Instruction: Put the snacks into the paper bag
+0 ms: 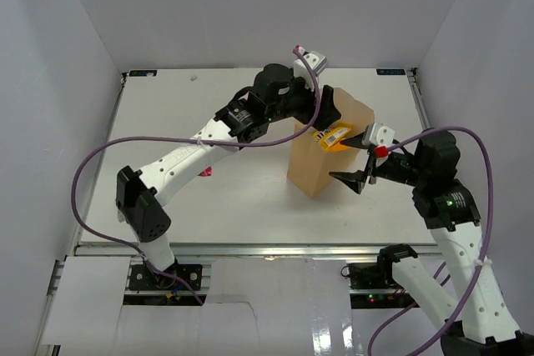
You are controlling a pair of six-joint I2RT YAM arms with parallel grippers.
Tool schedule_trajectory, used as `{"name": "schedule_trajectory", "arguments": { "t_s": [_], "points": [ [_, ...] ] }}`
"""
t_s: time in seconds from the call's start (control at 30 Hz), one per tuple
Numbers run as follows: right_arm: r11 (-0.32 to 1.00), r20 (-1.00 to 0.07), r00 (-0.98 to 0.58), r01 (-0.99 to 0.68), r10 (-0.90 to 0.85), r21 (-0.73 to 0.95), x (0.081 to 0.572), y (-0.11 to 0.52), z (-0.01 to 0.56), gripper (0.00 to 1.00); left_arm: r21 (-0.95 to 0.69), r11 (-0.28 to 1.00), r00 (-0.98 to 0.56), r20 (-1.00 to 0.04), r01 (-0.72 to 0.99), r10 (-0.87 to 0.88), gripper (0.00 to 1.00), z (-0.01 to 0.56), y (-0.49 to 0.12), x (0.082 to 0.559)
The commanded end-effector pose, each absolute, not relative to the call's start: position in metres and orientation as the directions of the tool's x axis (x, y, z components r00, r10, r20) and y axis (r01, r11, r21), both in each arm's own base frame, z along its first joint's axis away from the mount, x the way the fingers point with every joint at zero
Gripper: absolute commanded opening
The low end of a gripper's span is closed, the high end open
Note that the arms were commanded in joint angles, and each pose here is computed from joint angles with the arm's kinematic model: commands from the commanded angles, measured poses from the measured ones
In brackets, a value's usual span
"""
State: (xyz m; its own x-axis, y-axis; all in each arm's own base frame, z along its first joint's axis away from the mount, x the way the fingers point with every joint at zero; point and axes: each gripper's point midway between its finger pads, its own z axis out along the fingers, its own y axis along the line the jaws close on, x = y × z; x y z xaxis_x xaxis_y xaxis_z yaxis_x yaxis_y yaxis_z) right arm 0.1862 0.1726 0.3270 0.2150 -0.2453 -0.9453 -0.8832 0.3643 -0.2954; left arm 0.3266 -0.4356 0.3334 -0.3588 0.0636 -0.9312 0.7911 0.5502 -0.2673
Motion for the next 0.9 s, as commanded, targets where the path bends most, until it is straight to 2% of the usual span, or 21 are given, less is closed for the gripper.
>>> {"name": "schedule_trajectory", "arguments": {
  "t_s": [0.0,0.13,0.23,0.3,0.33,0.37,0.43,0.63,0.73,0.77,0.87],
  "points": [
    [0.263,-0.945,0.254,-0.916,-0.204,-0.303,0.180,0.185,0.338,0.83,-0.202,0.551,-0.222,-0.975,0.810,-0.030,0.89,0.416,-0.392,0.299],
    [0.196,-0.952,0.242,-0.940,-0.186,-0.278,0.182,0.196,0.340,0.83,-0.160,0.680,-0.180,-0.983,0.715,-0.042,0.92,0.414,-0.332,0.287],
    [0.124,-0.949,0.242,-0.955,-0.203,-0.270,0.182,0.215,0.333,0.83,-0.129,0.799,-0.168,-0.985,0.588,-0.035,0.97,0.392,-0.273,0.277],
    [0.131,-0.931,0.251,-0.947,-0.264,-0.293,0.194,0.229,0.327,0.83,-0.116,0.872,-0.180,-0.983,0.476,-0.032,0.98,0.373,-0.237,0.276],
    [0.057,-0.923,0.276,-0.952,-0.269,-0.301,0.179,0.250,0.324,0.83,-0.116,0.892,-0.186,-0.982,0.437,-0.036,0.98,0.365,-0.223,0.273],
    [0.089,-0.903,0.285,-0.940,-0.321,-0.329,0.187,0.256,0.322,0.83,-0.113,0.914,-0.201,-0.979,0.391,-0.035,0.98,0.349,-0.202,0.265],
    [0.009,-0.885,0.271,-0.955,-0.379,-0.296,0.182,0.291,0.299,0.83,-0.120,0.951,-0.201,-0.978,0.286,-0.063,0.98,0.337,-0.173,0.261],
    [0.074,-0.801,0.107,-0.980,-0.590,-0.186,0.233,0.377,0.245,0.80,-0.135,0.991,-0.139,-0.982,0.023,-0.131,0.98,0.317,-0.090,0.238],
    [0.110,-0.783,-0.012,-0.991,-0.622,-0.072,0.253,0.423,0.224,0.81,-0.162,0.987,-0.082,-0.983,-0.017,-0.162,0.98,0.315,-0.069,0.228],
    [0.125,-0.749,-0.060,-0.992,-0.660,-0.031,0.263,0.438,0.193,0.82,-0.162,0.986,-0.066,-0.984,-0.037,-0.164,0.98,0.315,-0.063,0.227],
    [0.208,-0.777,-0.114,-0.978,-0.619,-0.022,0.285,0.478,0.200,0.86,-0.177,0.983,-0.033,-0.983,-0.047,-0.178,0.98,0.315,-0.053,0.221]
  ]
}}
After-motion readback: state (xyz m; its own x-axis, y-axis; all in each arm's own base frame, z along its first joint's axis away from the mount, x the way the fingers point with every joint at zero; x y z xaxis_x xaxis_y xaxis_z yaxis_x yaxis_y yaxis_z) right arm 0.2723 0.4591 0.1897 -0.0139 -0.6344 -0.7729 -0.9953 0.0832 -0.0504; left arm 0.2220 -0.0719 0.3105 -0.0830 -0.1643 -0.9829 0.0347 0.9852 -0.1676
